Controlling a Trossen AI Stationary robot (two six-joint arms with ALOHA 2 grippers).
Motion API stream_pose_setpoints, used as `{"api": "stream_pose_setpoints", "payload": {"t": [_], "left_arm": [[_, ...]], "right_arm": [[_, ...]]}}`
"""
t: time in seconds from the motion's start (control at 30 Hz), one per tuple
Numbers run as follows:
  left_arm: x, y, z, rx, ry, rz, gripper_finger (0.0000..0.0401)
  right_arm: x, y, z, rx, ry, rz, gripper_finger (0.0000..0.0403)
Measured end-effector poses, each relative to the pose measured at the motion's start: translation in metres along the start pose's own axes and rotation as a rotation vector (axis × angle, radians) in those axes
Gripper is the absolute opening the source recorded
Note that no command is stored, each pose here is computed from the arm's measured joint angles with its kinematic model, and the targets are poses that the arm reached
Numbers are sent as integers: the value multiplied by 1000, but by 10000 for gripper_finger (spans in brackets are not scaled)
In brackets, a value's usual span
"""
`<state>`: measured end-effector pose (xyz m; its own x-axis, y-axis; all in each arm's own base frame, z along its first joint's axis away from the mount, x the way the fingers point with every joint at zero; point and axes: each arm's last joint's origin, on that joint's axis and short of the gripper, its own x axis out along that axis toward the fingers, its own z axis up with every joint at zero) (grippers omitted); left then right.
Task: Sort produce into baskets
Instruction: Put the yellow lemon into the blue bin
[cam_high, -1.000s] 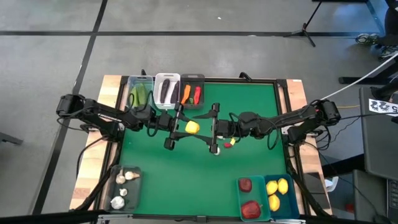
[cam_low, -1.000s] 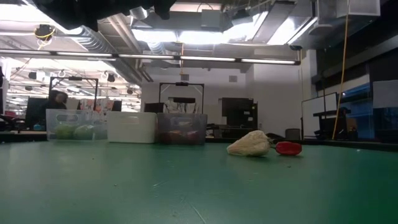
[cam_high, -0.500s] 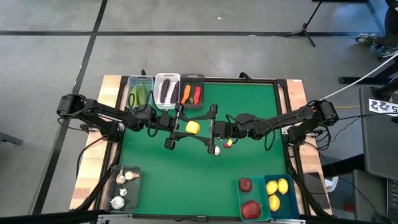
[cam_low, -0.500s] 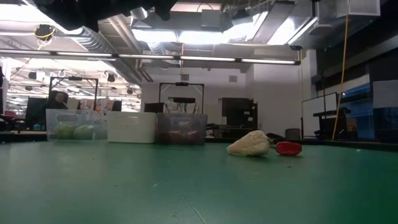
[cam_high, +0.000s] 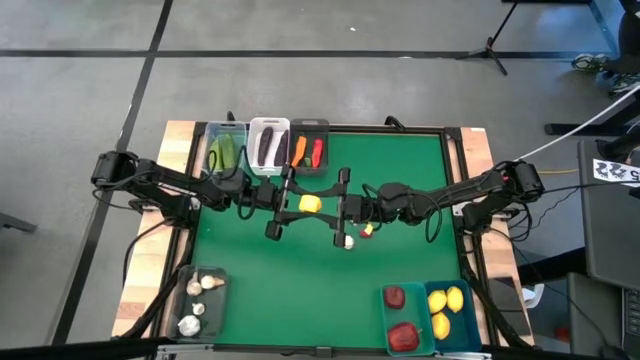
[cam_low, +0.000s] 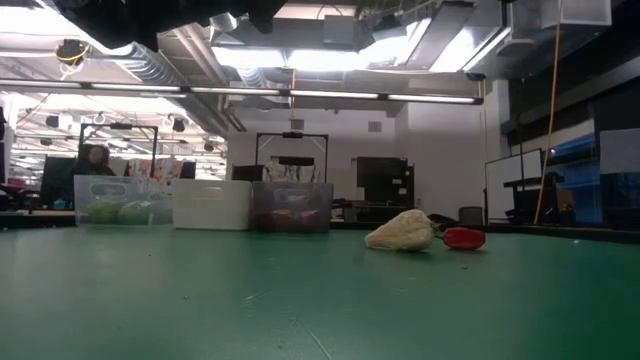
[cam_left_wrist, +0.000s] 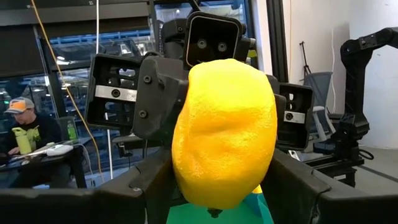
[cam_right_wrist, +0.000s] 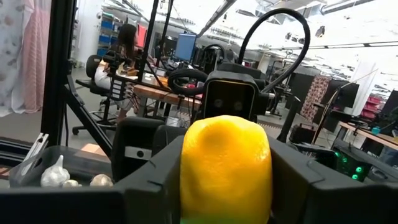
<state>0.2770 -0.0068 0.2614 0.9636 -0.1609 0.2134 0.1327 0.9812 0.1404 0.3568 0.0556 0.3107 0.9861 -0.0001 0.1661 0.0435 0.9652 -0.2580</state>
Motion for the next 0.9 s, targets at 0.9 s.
{"api": "stream_pose_setpoints", "payload": {"t": [0.9], "left_arm": [[-6,-15,-35,-227,393,16,281]], "right_arm": [[-106,58,41,353,630,242,174]]}}
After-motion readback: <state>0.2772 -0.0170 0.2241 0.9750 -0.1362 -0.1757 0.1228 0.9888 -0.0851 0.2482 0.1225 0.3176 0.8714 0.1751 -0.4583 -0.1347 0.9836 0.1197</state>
